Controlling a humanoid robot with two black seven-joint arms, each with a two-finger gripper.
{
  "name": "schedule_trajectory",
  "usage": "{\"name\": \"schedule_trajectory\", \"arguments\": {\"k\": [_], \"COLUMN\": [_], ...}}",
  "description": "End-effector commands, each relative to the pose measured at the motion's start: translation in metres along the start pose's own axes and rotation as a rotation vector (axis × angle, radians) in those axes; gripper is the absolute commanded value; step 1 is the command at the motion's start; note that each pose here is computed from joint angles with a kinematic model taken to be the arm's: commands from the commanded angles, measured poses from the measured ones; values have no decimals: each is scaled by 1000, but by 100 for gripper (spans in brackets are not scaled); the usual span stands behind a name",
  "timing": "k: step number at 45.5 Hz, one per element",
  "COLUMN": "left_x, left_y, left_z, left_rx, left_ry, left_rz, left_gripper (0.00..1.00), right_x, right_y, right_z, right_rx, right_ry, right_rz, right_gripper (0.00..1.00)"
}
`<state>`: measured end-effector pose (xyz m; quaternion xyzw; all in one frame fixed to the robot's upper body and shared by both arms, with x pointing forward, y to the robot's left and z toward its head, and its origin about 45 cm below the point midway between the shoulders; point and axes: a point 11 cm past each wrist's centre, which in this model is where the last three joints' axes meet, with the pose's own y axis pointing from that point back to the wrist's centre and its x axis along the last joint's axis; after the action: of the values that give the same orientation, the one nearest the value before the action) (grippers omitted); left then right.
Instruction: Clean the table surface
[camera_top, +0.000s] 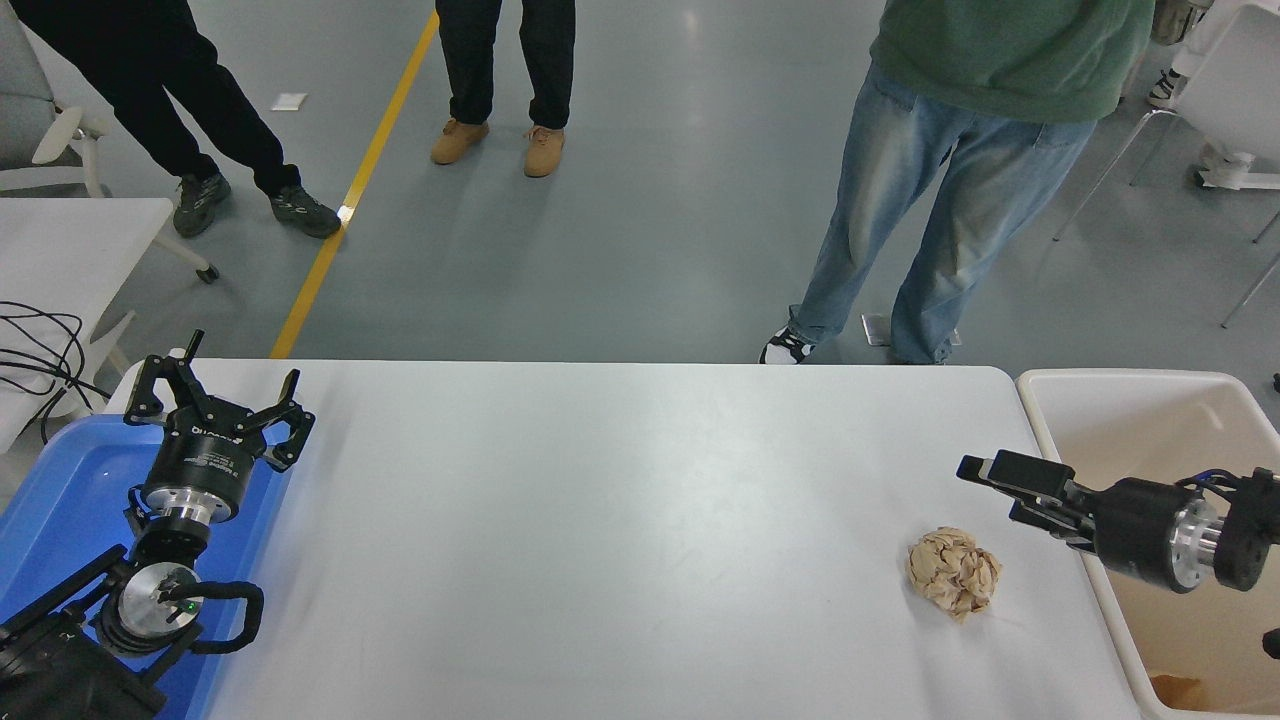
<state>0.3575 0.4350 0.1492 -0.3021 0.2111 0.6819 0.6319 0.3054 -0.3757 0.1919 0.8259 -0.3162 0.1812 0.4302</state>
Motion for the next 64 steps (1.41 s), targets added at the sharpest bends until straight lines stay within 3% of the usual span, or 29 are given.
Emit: {"name": "schedule_trajectory", "arguments": {"k": [1, 13, 40, 64], "left_x": [0, 0, 0, 0], "left_y": [0, 0, 0, 0], "left_z": [0, 0, 0, 0], "left_rx": [0, 0, 0, 0], "left_ry": [0, 0, 0, 0], "left_rz": [0, 0, 0, 0], "left_gripper": [99, 99, 99, 99], "right_x": [-3, -14, -25, -23], "right_y": [1, -12, -50, -69], "right_z": [5, -2, -13, 13], "right_rx": [-33, -12, 24, -55], "right_ry": [184, 390, 407, 484], "right_rz": [-43, -70, -84, -85], "right_gripper": [99, 99, 99, 99]}}
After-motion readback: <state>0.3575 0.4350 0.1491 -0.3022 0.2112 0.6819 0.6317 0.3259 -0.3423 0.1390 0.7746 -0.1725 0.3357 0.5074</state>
